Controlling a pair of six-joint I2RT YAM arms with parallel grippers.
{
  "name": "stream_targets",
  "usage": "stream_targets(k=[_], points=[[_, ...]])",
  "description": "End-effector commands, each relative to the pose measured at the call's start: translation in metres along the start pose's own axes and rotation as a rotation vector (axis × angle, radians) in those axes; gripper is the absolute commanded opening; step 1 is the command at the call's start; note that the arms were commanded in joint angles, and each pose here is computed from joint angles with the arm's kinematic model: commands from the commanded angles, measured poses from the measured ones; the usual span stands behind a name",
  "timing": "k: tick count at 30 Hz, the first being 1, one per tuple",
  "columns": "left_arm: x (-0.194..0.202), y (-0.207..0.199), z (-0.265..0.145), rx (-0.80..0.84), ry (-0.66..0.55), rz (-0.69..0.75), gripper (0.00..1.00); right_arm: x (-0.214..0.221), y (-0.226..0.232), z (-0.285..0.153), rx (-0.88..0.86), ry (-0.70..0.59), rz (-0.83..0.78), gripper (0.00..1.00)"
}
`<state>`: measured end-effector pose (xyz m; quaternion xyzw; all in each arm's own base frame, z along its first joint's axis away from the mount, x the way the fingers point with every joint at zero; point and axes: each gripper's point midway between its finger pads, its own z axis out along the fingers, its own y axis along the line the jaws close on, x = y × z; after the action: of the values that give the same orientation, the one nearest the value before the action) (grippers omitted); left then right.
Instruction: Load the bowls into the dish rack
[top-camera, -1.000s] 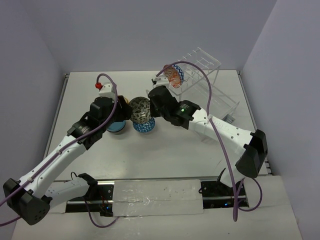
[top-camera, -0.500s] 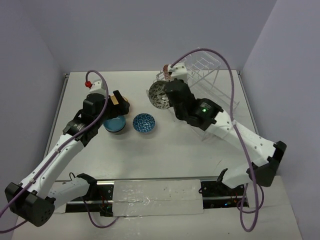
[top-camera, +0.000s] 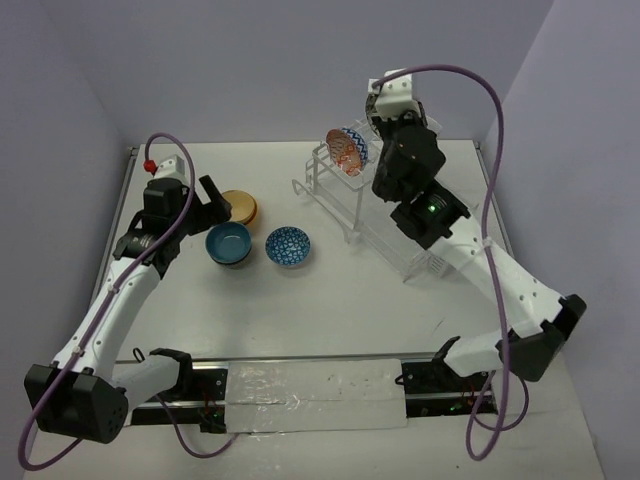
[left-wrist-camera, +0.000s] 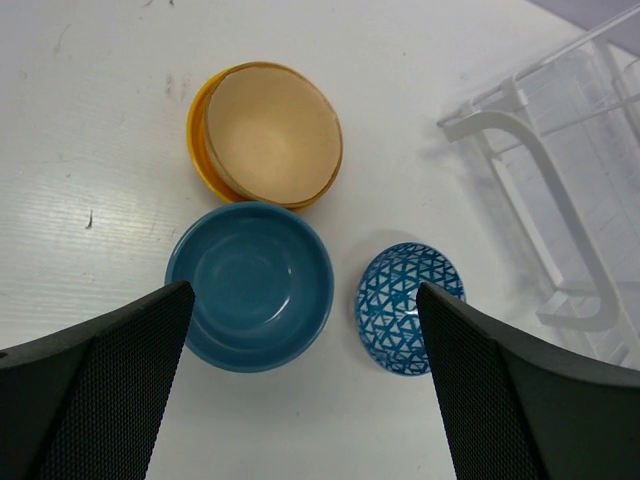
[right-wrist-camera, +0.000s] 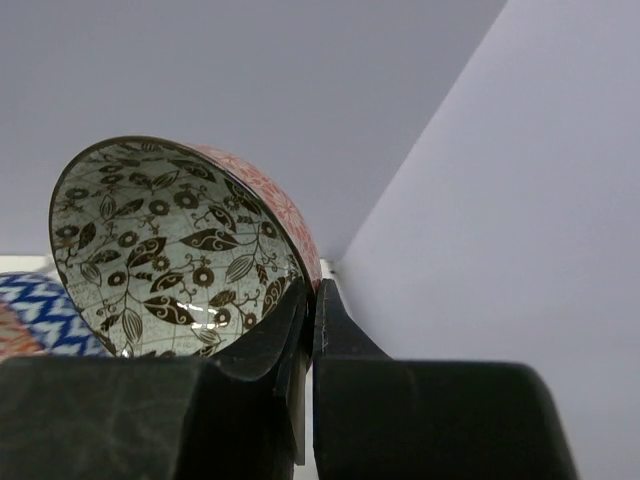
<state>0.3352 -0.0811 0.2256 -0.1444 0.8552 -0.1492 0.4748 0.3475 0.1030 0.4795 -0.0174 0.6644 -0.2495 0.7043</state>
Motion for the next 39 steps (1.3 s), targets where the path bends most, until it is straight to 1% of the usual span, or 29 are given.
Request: stream_targets(k=[1,3,4,8,13,19,25,33,39], points=[[0.003,0.006,0.002,0.007,-0.004,0.030,0.99,-0.008,0.006,0.033,0.032,-0.060,-0.111,0.00],[0.007,0.013,0.004,-0.013,0.005,0.040,0.99,-0.009,0.015,0.043,0.016,-0.074,-0.137,0.00],[0.006,0.016,0.004,-0.027,0.000,0.043,0.99,-0.006,0.025,0.048,0.009,-0.072,-0.176,0.00],[0.004,0.019,0.001,-0.037,-0.017,0.045,0.99,-0.004,0.049,0.061,-0.008,-0.088,-0.235,0.00],[0.003,0.021,-0.002,-0.042,-0.030,0.046,0.99,0.017,0.076,0.082,0.030,-0.044,-0.381,0.00],[0.004,0.019,-0.003,-0.029,-0.025,0.046,0.99,0.023,0.086,0.090,0.049,-0.035,-0.413,0.00],[0.005,0.019,-0.002,-0.023,-0.019,0.044,0.99,0.040,0.096,0.091,0.029,-0.013,-0.435,0.00],[0.006,0.019,-0.002,-0.022,-0.013,0.043,0.99,0.058,0.108,0.085,0.006,0.018,-0.475,0.00],[0.007,0.018,-0.001,-0.017,-0.010,0.042,0.99,0.069,0.108,0.080,0.002,0.050,-0.482,0.00]])
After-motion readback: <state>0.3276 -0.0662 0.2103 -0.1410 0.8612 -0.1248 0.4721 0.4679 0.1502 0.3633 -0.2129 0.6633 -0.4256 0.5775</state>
